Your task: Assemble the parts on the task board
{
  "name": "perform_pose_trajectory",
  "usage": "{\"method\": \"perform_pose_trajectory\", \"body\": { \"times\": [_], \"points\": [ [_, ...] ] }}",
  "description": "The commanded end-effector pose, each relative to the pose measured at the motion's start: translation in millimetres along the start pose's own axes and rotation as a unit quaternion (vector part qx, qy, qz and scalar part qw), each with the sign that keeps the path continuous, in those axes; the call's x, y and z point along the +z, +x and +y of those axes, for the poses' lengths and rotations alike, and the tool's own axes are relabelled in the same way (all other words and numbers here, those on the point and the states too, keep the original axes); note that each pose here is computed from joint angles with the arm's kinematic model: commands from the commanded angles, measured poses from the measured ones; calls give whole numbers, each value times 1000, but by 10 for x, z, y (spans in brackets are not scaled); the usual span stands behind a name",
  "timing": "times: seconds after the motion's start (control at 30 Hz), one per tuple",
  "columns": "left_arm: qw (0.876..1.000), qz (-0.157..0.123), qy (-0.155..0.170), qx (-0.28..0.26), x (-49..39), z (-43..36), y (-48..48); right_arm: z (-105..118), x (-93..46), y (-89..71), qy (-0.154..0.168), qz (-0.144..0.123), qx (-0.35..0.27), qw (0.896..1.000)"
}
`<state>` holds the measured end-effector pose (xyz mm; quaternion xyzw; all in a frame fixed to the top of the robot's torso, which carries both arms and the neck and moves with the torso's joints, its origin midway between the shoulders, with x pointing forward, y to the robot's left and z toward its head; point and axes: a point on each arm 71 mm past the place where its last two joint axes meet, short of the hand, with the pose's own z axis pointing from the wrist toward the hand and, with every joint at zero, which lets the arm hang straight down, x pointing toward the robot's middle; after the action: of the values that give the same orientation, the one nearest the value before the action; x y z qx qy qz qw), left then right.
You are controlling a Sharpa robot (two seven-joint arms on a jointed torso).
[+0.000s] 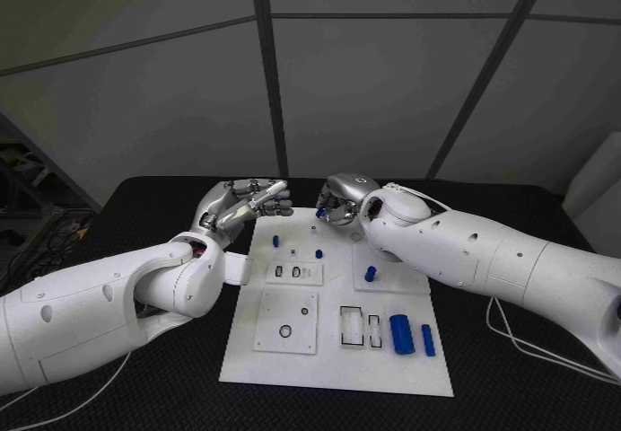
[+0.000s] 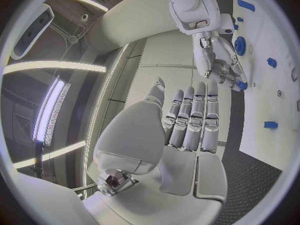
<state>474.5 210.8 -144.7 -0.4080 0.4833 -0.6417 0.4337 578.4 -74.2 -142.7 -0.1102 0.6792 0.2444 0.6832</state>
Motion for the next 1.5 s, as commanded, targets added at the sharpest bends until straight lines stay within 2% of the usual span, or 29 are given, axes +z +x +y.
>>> {"method": "perform_pose_trajectory", "body": {
  "times": [0.03, 0.7, 0.97, 1.13, 1.27, 1.5],
  "points": [
    [1000, 4, 3, -2, 11, -16, 13, 3, 12, 8, -1, 15, -3, 1000],
    [1000, 4, 7, -1, 32, -54, 7, 15, 40, 9, 0, 10, -1, 1000],
    [1000, 2, 7, 1, 36, -57, -13, -2, 5, -27, -5, -7, 7, 1000],
    [1000, 0, 7, 3, 34, -61, -45, -87, -119, -81, -5, -19, 14, 1000],
    [1000, -2, 7, 4, 28, -65, -86, -265, -354, -166, 6, -27, 34, 999],
    [1000, -3, 7, 5, 23, -65, -141, -508, -653, -318, 44, -10, 81, 996]
  ]
}}
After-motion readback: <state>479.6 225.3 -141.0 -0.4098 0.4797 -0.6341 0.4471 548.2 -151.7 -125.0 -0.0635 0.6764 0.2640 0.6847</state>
